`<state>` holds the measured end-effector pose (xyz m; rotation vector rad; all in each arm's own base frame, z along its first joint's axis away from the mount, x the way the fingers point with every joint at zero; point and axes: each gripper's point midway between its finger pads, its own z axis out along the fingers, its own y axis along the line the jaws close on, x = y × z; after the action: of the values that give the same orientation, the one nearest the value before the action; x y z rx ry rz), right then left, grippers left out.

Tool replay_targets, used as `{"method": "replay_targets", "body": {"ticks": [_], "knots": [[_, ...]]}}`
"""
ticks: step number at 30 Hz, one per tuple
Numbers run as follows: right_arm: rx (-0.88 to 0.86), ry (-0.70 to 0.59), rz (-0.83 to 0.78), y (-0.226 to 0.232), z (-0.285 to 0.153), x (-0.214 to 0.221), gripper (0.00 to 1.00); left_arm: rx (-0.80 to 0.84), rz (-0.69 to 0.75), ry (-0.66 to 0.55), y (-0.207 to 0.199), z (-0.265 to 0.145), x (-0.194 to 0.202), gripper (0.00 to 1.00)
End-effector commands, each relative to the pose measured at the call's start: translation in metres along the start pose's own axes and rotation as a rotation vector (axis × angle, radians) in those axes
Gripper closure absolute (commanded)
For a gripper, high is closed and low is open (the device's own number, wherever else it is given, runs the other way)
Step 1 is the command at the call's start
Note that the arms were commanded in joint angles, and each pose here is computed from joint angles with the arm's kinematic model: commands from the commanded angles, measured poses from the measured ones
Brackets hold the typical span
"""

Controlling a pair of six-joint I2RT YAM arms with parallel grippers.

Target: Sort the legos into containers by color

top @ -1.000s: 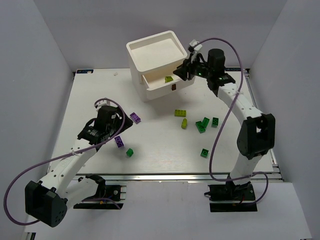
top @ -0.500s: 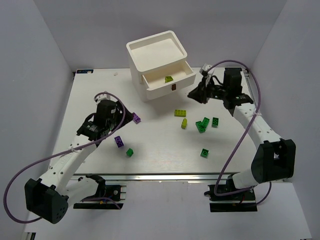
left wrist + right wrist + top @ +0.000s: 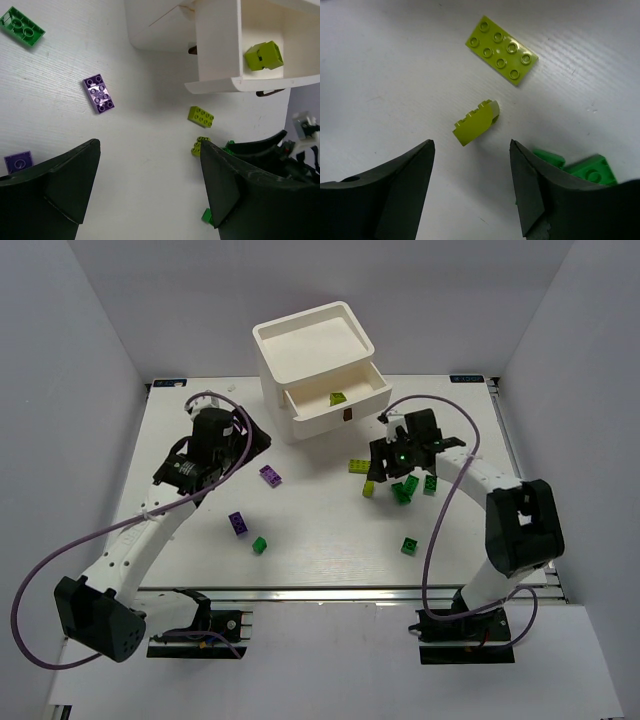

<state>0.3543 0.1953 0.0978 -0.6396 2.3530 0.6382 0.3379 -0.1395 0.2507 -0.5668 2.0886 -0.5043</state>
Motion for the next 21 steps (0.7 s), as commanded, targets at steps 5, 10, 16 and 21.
{"method": "replay_targets", "body": {"ticks": [5, 10, 16, 21], "knots": [[0.126, 0.074, 0.109, -0.012, 0.033, -0.001, 0.3, -0.017, -0.023, -0.01, 0.012, -0.01, 0.004, 0.09], [0.14, 0.103, 0.104, -0.012, 0.043, 0.004, 0.29, -0.024, -0.033, -0.005, 0.017, -0.013, 0.008, 0.09], [0.174, 0.156, 0.102, -0.015, 0.052, 0.016, 0.4, -0.021, -0.031, 0.006, 0.018, -0.013, 0.011, 0.09], [0.162, 0.201, 0.093, -0.008, 0.056, 0.025, 0.47, -0.018, -0.026, 0.016, 0.017, -0.011, 0.013, 0.09]]}}
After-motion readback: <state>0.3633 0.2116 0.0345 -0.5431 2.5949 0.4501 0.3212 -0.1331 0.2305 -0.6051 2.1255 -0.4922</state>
